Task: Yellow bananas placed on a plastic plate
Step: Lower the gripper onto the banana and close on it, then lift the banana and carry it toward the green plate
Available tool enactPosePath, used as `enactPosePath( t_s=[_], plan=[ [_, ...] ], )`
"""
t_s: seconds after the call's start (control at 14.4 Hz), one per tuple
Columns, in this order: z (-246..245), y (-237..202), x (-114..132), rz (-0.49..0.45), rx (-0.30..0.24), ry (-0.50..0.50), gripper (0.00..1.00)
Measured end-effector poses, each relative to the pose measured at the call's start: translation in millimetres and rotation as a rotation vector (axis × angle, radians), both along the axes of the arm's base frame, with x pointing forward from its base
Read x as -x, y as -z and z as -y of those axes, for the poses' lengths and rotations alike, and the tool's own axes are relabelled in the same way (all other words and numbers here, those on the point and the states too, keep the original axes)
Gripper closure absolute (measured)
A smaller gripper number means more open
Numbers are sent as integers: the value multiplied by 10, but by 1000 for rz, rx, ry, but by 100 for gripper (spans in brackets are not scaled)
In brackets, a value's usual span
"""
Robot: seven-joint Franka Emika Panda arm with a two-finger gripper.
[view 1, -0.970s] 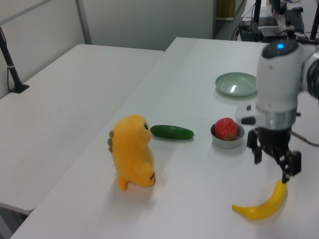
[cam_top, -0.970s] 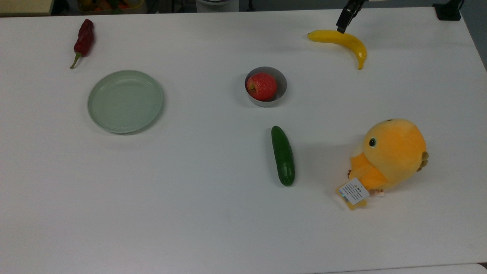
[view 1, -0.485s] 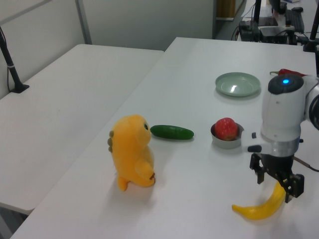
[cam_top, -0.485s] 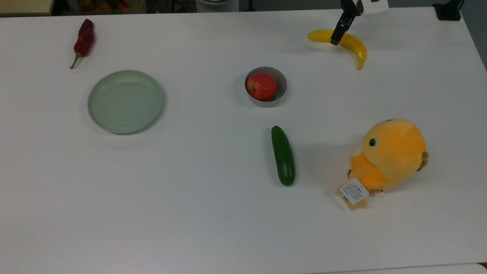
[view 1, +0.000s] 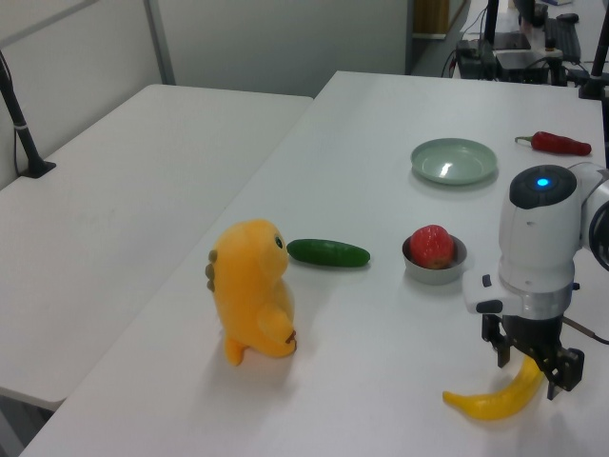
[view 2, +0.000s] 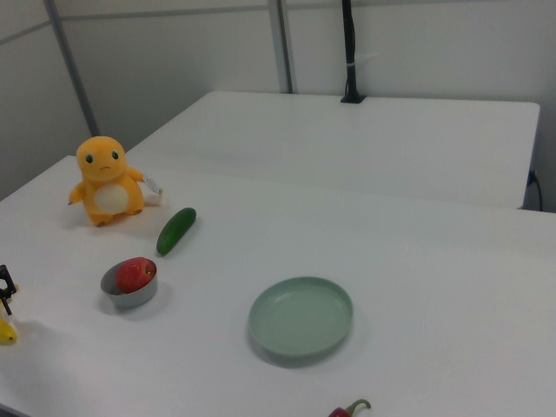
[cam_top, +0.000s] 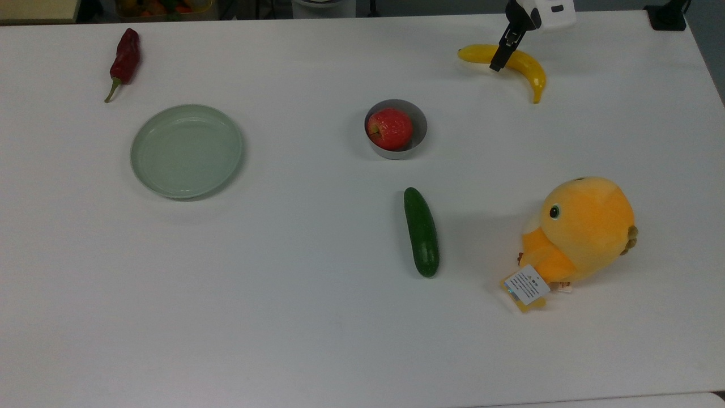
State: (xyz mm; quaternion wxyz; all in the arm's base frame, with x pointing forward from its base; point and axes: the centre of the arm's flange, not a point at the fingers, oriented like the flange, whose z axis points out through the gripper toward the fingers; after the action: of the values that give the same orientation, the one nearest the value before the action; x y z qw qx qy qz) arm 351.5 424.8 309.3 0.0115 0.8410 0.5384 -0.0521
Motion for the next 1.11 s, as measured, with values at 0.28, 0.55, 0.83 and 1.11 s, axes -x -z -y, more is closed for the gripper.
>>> enactPosePath(
  t_s=[0.28, 0.55, 0.83, 1.11],
  plan=[
    [-1, 23, 1, 6, 9, -13, 56],
    [-1, 20, -3, 12, 12, -19, 72],
    [98, -399, -277, 92, -30, 95, 72],
    [592, -1117, -658, 224, -56, 298, 72]
  ],
)
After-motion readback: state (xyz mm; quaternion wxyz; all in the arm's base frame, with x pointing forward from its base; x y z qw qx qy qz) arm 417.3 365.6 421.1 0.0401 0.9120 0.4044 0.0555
